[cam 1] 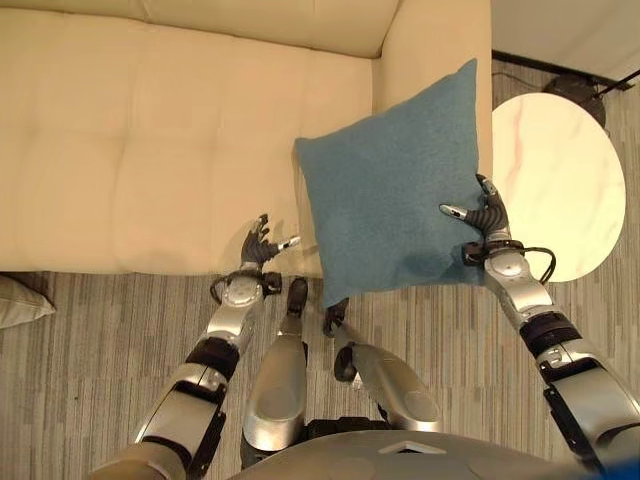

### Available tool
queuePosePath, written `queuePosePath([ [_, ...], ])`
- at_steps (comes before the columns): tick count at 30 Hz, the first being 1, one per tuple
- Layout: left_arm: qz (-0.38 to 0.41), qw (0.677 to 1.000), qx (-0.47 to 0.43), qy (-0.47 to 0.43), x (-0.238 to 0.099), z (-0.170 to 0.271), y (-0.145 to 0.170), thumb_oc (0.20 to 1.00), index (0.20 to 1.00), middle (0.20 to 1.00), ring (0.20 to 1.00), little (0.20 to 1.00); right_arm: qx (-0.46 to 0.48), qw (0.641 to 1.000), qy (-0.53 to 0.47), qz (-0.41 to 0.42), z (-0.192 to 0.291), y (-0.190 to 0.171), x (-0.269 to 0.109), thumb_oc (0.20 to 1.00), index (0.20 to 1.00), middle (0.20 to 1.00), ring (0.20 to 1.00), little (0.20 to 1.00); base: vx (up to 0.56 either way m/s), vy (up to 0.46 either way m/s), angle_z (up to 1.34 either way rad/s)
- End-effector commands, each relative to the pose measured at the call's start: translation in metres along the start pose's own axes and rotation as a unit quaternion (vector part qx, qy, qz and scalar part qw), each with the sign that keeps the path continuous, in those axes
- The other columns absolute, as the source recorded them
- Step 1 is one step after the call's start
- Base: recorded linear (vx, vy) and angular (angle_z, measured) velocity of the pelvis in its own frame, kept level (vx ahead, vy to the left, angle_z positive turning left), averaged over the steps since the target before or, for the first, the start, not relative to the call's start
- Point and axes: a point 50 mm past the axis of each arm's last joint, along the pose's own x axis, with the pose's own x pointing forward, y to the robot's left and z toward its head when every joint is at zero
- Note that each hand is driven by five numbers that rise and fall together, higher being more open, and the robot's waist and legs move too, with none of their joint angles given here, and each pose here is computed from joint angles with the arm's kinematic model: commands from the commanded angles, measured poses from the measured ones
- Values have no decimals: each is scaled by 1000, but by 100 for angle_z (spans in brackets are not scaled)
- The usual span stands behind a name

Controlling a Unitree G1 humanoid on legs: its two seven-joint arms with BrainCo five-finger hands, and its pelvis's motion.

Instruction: Pick up all the scattered cushions and arrange them neatly on the sofa.

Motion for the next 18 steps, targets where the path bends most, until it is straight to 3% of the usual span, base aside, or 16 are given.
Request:
queuePosePath([
  [1,-9,999,-30,-11,-2,0,-15,1000,1000,1000,1000,1000,-3,999,-25,33,10,24,-3,1000,1000,1000,1000,1000,-38,-15,-1],
  [6,-18,999,-20,-22,15,23,-34,1000,1000,1000,1000,1000,11,997,-73,28,42,29,8,1000,1000,1000,1000,1000,-55,-41,-2],
  [14,-41,994,-97,15,21,28,-72,1000,1000,1000,1000,1000,48,990,-127,37,81,46,13,1000,1000,1000,1000,1000,-7,-30,-2],
  [18,-89,986,-139,-5,21,55,-106,1000,1000,1000,1000,1000,86,982,-163,54,107,62,11,1000,1000,1000,1000,1000,9,-48,-9],
])
